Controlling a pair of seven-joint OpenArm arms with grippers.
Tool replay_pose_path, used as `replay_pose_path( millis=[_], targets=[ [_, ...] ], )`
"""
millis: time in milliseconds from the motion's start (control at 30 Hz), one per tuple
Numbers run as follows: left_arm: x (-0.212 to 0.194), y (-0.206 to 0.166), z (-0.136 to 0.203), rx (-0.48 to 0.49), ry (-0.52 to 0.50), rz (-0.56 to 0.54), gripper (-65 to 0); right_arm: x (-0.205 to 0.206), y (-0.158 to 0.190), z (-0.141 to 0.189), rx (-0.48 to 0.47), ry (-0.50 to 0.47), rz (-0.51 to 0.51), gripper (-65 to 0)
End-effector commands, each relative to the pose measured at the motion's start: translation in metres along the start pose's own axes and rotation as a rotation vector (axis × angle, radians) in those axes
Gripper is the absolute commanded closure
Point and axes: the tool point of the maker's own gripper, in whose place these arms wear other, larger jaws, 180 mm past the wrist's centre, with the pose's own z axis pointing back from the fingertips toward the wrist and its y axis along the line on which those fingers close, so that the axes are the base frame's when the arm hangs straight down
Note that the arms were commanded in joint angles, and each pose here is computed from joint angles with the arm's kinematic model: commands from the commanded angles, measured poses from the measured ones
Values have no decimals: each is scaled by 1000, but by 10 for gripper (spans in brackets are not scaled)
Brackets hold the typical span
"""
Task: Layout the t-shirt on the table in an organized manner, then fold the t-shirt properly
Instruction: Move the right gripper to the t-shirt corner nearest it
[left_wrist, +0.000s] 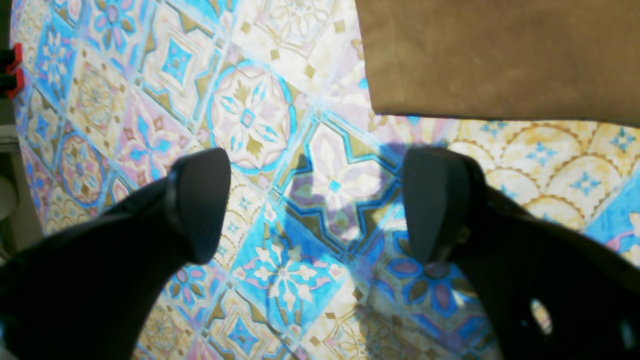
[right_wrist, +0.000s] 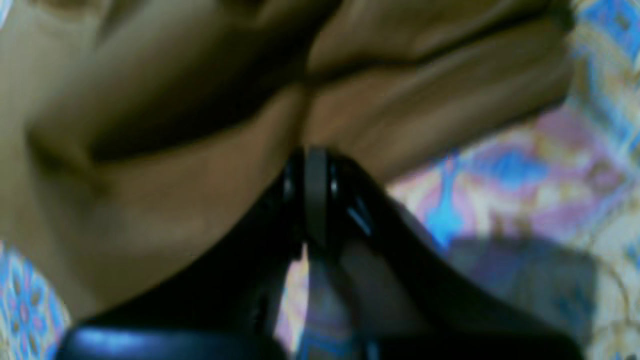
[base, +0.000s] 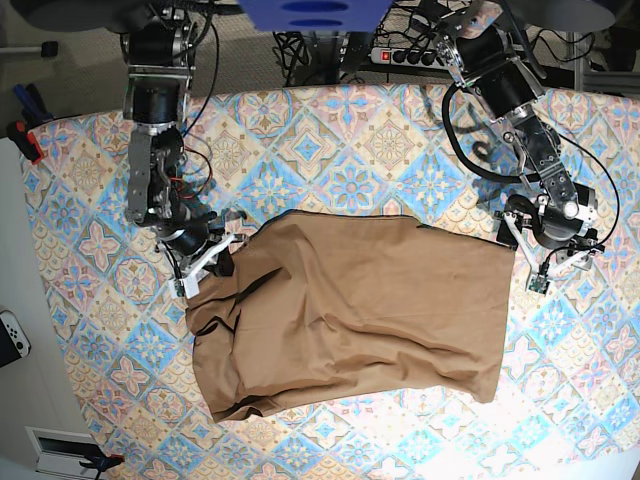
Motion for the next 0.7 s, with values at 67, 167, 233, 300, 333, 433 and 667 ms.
replay_pose_path(
  millis=[67,167,233,300,333,433,667],
  targets=[
    [13,9,5,26,-41,5,-519,39,5,9,0,-83,59,0],
    [13,9,5,26,-41,5,-519,62,4,20,-13,-148,79,-4],
    [13,9,5,25,-42,6,-519,72,-8,31,-45,-190,62,-127],
    [14,9,5,24,-44,7,-519,80,-22,41,-80,-225,39,-234],
    [14,9,5,24,-44,7,-519,80,-28,44,-93,-233,26,-267],
    [14,8,5,22,-44,8,-519,73,-42,50,-122,-233,-10,-305],
    [16,9,5,24,-50,9,-519,52,-48,40,-119,-178,-47,-308]
  ],
)
